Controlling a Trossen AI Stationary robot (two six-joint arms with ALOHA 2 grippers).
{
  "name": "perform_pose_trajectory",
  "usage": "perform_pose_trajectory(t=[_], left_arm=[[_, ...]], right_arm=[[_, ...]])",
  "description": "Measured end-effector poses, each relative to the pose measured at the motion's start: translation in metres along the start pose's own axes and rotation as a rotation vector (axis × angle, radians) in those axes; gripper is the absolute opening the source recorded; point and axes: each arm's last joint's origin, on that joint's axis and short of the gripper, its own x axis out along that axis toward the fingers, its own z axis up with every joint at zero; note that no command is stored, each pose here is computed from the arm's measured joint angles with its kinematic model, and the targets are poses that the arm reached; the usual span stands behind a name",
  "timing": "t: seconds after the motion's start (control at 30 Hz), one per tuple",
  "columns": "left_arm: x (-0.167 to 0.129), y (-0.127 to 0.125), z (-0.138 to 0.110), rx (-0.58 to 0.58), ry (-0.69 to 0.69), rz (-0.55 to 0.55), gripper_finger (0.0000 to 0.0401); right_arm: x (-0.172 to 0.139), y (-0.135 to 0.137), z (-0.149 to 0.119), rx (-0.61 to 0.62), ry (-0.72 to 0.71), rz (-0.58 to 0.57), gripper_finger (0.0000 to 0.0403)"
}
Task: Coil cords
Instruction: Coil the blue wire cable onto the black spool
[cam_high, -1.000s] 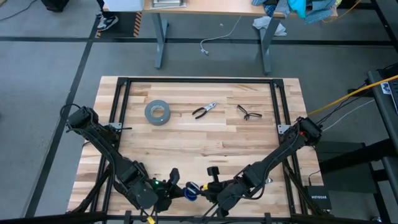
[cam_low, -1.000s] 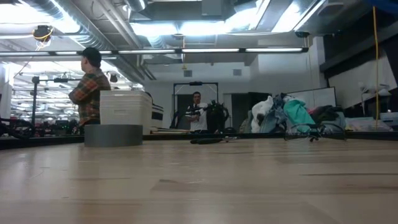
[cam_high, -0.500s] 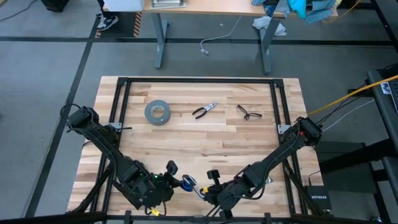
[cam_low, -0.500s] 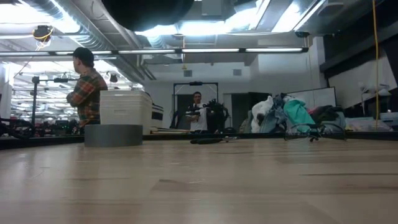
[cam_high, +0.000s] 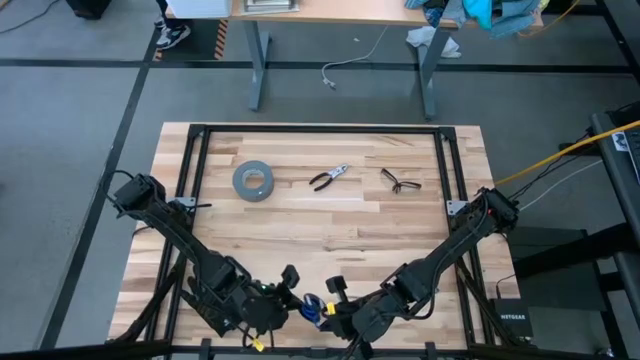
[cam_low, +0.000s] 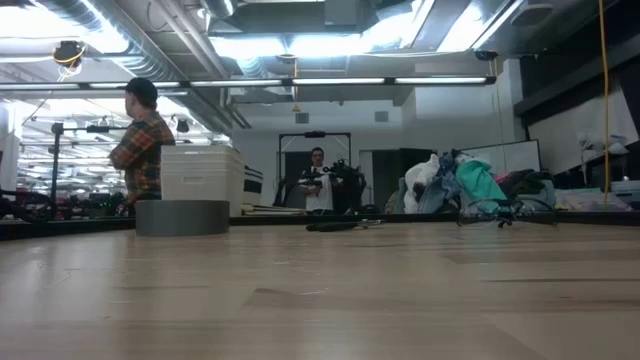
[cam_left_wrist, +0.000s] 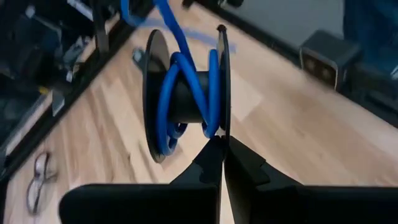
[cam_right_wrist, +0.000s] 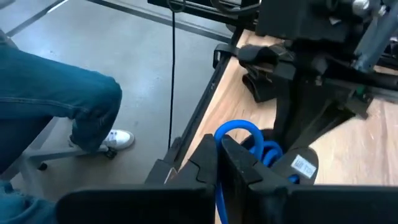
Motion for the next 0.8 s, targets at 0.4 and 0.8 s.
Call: perform_pose_trajectory(t=[0.4, 0.8], left_arm=[[0.0015, 0.0023, 0.0105, 0.044, -0.127, -0.019, 0.0000], [0.0026, -0.0016, 0.0038, 0.002, -0.093, -0.145, 0.0000]], right_arm=[[0.0029, -0.0096, 0.0007, -0.028, 0.000, -0.069, 0.0005], [-0.0021, -0.0082, -0.0018, -0.038, 0.049, 0.006, 0.0005]])
